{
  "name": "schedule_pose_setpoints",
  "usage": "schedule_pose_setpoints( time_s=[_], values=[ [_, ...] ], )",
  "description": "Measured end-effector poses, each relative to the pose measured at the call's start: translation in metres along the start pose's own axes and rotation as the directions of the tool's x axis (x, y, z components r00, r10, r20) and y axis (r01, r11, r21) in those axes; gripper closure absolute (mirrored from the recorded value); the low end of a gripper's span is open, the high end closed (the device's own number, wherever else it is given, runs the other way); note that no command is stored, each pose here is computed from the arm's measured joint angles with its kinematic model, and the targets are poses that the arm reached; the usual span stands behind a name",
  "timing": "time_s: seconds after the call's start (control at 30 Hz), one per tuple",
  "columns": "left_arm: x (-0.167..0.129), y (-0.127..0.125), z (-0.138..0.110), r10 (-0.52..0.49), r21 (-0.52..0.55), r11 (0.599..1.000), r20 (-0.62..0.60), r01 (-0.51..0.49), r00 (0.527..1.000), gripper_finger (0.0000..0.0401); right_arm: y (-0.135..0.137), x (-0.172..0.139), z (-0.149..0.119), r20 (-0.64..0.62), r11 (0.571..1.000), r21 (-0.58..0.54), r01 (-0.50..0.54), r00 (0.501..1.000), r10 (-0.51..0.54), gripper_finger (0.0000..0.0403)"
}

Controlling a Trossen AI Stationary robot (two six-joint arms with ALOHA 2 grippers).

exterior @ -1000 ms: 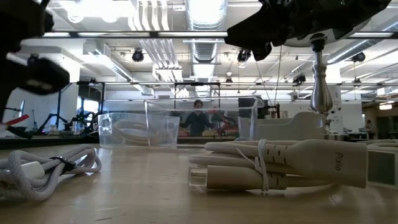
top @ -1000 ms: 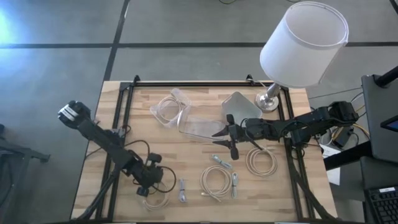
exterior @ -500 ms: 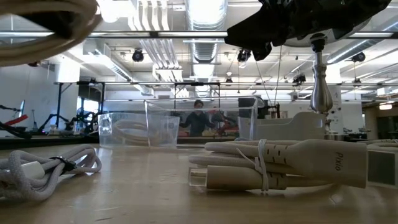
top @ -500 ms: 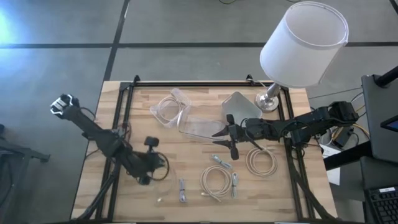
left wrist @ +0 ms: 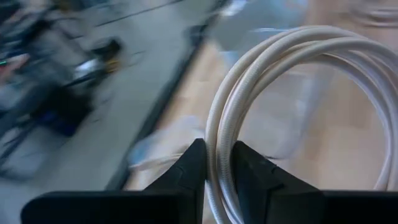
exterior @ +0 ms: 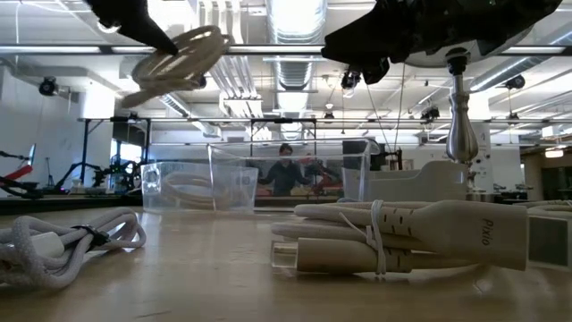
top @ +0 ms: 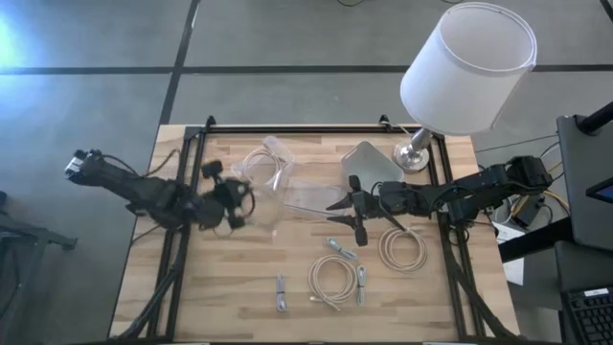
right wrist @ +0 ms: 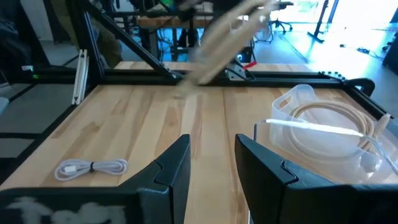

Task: Pick & Place USB Port
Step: Put the brown USB cable into the white bin

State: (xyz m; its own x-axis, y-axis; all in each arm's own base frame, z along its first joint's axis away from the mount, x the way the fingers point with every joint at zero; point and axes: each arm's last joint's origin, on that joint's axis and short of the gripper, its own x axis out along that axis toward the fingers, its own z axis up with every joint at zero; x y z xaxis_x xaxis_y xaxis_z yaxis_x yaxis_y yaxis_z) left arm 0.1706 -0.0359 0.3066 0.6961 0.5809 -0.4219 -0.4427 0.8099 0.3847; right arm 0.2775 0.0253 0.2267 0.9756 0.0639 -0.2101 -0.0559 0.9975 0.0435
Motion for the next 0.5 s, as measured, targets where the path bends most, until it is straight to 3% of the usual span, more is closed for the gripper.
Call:
schedule_pose_setpoints(
  time_s=[0.23, 0.5],
  values=[
    [0.026, 0.036, -0.001, 0.222, -0.049, 0.973, -0.095, -0.227, 0.97, 0.0337, 0.0, 0.0, 0.0, 0.002, 1.0, -0.001, -0.008, 1.0, 0.008, 0.028],
    [0.062, 0.078, -0.011, 0.443, -0.097, 0.872, -0.26, -0.479, 0.858, 0.0337, 0.002, 0.0, 0.0, -0.004, 0.998, -0.027, -0.055, 0.998, 0.055, 0.0257]
  ],
)
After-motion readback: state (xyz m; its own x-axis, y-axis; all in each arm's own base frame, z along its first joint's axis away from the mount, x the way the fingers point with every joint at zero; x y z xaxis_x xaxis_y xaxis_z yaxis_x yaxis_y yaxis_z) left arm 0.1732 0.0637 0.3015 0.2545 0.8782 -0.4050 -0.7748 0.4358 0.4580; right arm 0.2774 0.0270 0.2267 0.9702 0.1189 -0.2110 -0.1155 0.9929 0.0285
